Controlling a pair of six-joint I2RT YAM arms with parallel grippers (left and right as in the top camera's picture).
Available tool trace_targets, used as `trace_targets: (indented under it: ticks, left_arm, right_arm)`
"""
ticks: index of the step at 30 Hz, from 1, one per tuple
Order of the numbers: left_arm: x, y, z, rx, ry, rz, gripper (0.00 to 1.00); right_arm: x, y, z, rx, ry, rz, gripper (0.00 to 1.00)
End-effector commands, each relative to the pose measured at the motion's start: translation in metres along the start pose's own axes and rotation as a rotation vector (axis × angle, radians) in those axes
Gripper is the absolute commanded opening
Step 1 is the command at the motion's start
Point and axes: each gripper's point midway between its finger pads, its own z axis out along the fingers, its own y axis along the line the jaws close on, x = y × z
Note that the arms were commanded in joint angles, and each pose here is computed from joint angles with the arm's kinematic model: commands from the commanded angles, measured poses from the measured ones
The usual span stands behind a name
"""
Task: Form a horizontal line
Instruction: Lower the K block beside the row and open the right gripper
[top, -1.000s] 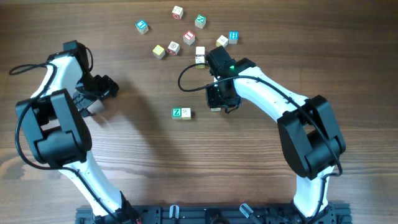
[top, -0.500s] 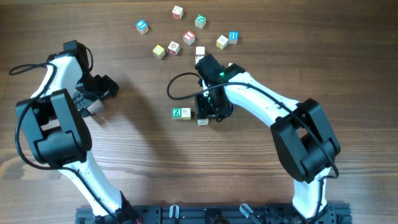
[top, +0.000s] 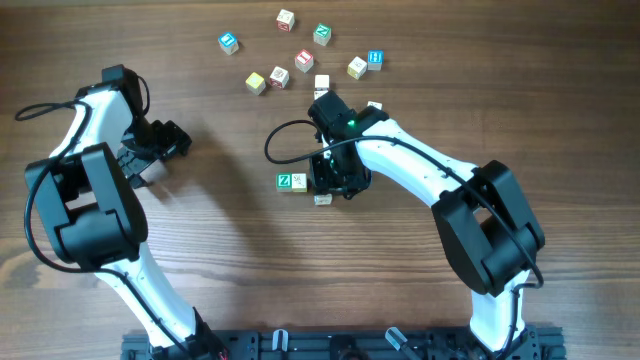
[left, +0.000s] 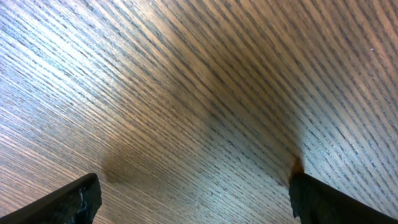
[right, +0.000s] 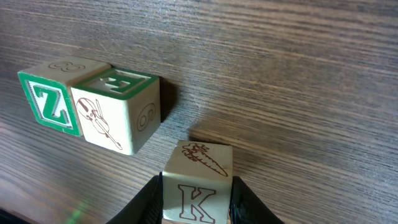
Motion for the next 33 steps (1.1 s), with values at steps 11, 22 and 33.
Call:
trace_targets:
  ticks: [11,22,33]
  left_arm:
    - [0.0008,0.0094,0.0104,-0.043,0.01,-0.005,1.0]
    - [0.0008,0.0094,0.0104,-0.043,0.01,-0.004,1.0]
    - [0.0008,0.0094,0.0104,-0.043,0.01,-0.004,1.0]
  right_arm:
    - [0.0064,-0.0057,0.0053,0.022,0.026,0.018,0.33]
    - [0.0056,-0.0076,0.0053,0.032,0.021,0.015,0.41]
    - [0.0056,-0.0076,0.0053,0.032,0.022,0.015,0.7]
